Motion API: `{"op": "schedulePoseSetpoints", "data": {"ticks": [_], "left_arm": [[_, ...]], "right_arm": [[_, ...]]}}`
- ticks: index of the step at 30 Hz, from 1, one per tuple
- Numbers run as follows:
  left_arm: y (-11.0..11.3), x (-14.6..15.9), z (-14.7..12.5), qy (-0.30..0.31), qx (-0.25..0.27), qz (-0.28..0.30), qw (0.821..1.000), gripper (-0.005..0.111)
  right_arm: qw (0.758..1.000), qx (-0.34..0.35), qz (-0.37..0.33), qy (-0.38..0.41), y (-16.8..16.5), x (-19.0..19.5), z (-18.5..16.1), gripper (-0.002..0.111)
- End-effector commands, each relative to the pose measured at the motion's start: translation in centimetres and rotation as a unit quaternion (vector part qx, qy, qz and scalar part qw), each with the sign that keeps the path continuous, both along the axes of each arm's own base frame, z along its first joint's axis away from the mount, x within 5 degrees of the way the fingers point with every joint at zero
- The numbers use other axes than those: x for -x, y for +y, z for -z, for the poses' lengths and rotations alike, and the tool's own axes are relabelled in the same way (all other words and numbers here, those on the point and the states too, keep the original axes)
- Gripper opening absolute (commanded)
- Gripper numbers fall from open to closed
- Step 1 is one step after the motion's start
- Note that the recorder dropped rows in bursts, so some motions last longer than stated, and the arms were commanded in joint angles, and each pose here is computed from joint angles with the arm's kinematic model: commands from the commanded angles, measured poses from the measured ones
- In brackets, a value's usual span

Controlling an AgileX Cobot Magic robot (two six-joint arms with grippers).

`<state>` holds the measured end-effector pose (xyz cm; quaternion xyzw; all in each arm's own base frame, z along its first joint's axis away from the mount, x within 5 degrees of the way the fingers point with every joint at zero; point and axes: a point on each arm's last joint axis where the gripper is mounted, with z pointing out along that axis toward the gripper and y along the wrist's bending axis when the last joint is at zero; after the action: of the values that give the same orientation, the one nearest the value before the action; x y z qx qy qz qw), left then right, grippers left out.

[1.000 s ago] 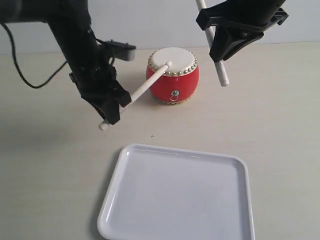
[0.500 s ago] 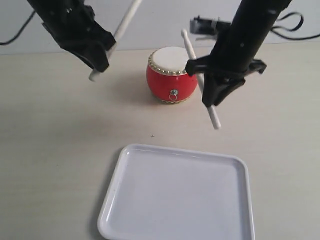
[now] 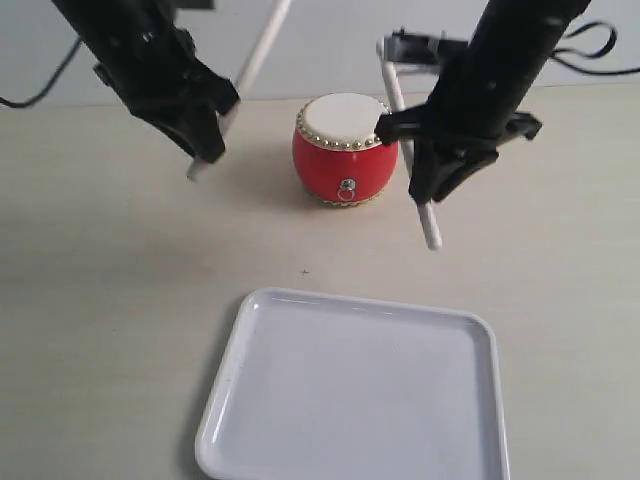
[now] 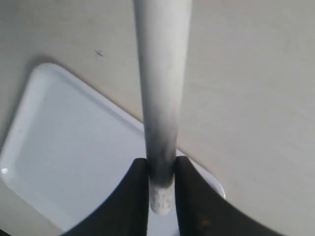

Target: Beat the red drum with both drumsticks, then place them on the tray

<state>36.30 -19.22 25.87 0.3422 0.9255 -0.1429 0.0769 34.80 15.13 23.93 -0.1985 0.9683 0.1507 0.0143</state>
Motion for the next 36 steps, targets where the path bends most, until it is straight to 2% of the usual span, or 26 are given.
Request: {"op": "schedulePoseSetpoints", "data": {"ticks": [1,4,7,9,12,17,19,22,25,27,29,30,32,33,36], "left_arm": [[-2.9,-0.2,5.7,0.047,-0.05,0.042,0.997,0.0],[-3.3,-0.5,9.4,0.086,-0.07,0.043,0.993,0.0],[-3.2,-0.7,10.4,0.095,-0.076,0.043,0.992,0.0],[-3.1,-0.7,9.2,0.081,-0.071,0.042,0.993,0.0],[-3.1,-0.6,5.2,0.037,-0.044,0.04,0.998,0.0],[-2.6,0.8,-2.4,-0.043,0.01,0.036,0.998,0.0],[-2.2,1.5,-4.3,-0.065,0.018,0.036,0.997,0.0],[-1.6,2.1,-6.1,-0.091,0.014,0.032,0.995,0.0],[-1.4,2.2,-6.4,-0.095,0.01,0.023,0.995,0.0],[-1.4,2.0,-6.1,-0.091,0.009,0.022,0.996,0.0],[-1.4,2.0,-6.1,-0.092,0.009,0.023,0.995,0.0],[-1.6,1.8,-5.4,-0.084,0.006,0.024,0.996,0.0],[-2.2,1.0,-2.7,-0.051,-0.007,0.025,0.998,0.0],[-2.7,0.6,-0.2,-0.016,-0.011,0.025,0.999,0.0],[-3.5,-0.5,5.4,0.045,-0.037,0.032,0.998,0.0]], "right_arm": [[0.997,-0.019,-0.008,-0.075,-0.8,1.7,-5.5,0.0],[0.995,-0.016,-0.01,-0.095,-1.2,2.2,-6.7,0.0],[0.995,-0.011,-0.011,-0.097,-1.2,2.2,-6.7,0.0],[0.996,-0.009,-0.011,-0.09,-1.1,2.0,-6.2,0.0],[0.998,-0.005,-0.01,-0.065,-0.8,1.2,-4.4,0.0],[0.999,-0.018,0.002,0.028,0.6,-0.7,1.7,0.0],[0.998,-0.027,0.007,0.063,1.2,-1.3,4.1,0.0],[0.994,-0.036,0.017,0.102,1.8,-2.0,7.0,0.0],[0.992,-0.033,0.028,0.118,2.1,-2.5,8.4,0.0],[0.992,-0.034,0.036,0.115,2.0,-2.7,8.1,0.0],[0.995,-0.045,0.034,0.087,2.1,-2.8,5.9,0.0],[0.997,-0.049,0.024,0.05,1.9,-2.9,3.5,0.0],[0.999,-0.049,0.014,-0.018,1.3,-2.3,-1.2,0.0],[0.997,-0.048,0.01,-0.053,0.8,-1.6,-3.7,0.0],[0.991,-0.063,0.006,-0.114,0.0,0.4,-8.4,0.0]]}}
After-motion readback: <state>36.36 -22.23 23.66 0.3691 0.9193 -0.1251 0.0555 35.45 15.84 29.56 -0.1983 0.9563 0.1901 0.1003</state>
